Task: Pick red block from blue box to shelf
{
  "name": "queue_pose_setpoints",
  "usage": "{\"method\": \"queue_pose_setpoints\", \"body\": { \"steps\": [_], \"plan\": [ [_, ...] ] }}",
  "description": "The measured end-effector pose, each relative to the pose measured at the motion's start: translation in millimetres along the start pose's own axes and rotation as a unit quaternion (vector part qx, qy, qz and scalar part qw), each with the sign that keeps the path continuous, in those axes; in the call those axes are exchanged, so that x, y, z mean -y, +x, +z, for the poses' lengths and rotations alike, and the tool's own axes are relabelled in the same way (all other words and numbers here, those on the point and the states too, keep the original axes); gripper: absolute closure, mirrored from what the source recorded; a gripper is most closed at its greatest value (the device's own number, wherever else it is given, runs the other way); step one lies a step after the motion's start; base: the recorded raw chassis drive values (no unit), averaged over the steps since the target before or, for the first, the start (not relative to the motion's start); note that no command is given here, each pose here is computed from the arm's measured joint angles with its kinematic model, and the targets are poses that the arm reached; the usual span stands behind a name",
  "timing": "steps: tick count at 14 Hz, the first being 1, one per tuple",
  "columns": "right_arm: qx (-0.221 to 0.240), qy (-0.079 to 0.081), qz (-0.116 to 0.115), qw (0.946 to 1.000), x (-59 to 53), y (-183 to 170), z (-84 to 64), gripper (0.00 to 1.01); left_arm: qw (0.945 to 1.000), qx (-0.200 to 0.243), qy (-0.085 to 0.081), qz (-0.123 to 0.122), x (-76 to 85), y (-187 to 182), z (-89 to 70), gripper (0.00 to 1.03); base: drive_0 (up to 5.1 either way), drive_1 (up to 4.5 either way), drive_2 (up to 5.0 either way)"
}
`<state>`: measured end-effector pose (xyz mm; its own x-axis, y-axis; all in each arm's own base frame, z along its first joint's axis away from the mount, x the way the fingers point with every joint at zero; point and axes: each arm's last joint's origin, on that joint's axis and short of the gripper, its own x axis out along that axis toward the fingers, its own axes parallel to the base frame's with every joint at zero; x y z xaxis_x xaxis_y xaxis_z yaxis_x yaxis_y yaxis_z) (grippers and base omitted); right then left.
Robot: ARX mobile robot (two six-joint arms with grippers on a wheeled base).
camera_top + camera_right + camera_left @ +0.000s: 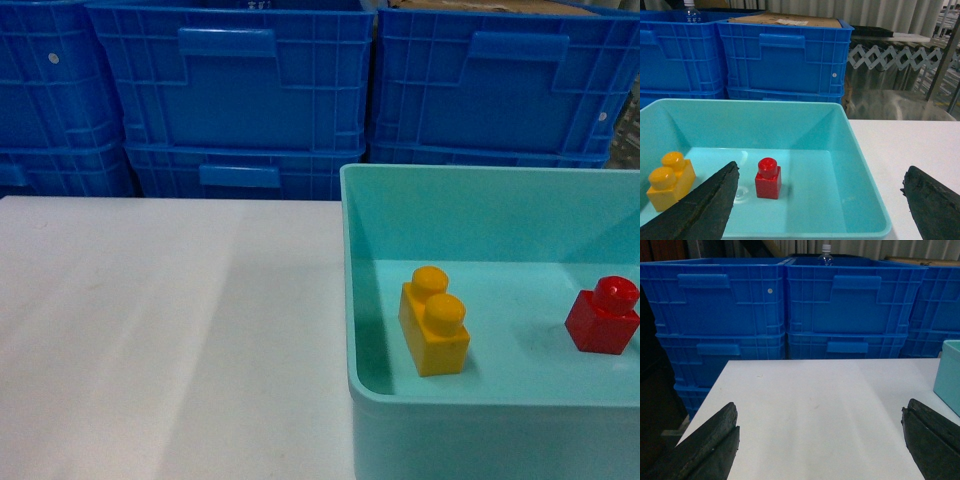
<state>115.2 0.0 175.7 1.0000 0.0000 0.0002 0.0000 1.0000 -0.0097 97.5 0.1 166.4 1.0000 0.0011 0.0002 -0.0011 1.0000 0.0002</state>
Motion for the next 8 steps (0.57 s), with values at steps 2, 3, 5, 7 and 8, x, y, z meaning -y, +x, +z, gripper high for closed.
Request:
{"method": "queue_pose_setpoints", "body": {
  "steps": [2,3,5,7,8],
  "plan": [
    [0.000,0.000,0.000,1.0000,0.0,0.0,0.0,0.03,1.0000,0.000,0.000,0.000,0.0,0.0,0.0,0.05,0.0,0.00,0.0],
    [0.000,0.000,0.000,1.0000,0.0,0.0,0.0,0.03,1.0000,0.000,0.000,0.000,0.0,0.0,0.0,0.05,0.0,0.00,0.0],
    [0.000,0.000,0.000,1.0000,0.0,0.0,0.0,0.03,1.0000,0.000,0.000,0.000,0.0,0.0,0.0,0.05,0.0,0.00,0.0],
    [0.000,0.000,0.000,1.0000,0.0,0.0,0.0,0.03,1.0000,0.000,0.000,0.000,0.0,0.0,0.0,0.05,0.0,0.00,0.0],
    [0.000,0.000,0.000,1.0000,0.0,0.0,0.0,0.03,1.0000,0.000,0.000,0.000,0.0,0.0,0.0,0.05,0.0,0.00,0.0]
  ]
}}
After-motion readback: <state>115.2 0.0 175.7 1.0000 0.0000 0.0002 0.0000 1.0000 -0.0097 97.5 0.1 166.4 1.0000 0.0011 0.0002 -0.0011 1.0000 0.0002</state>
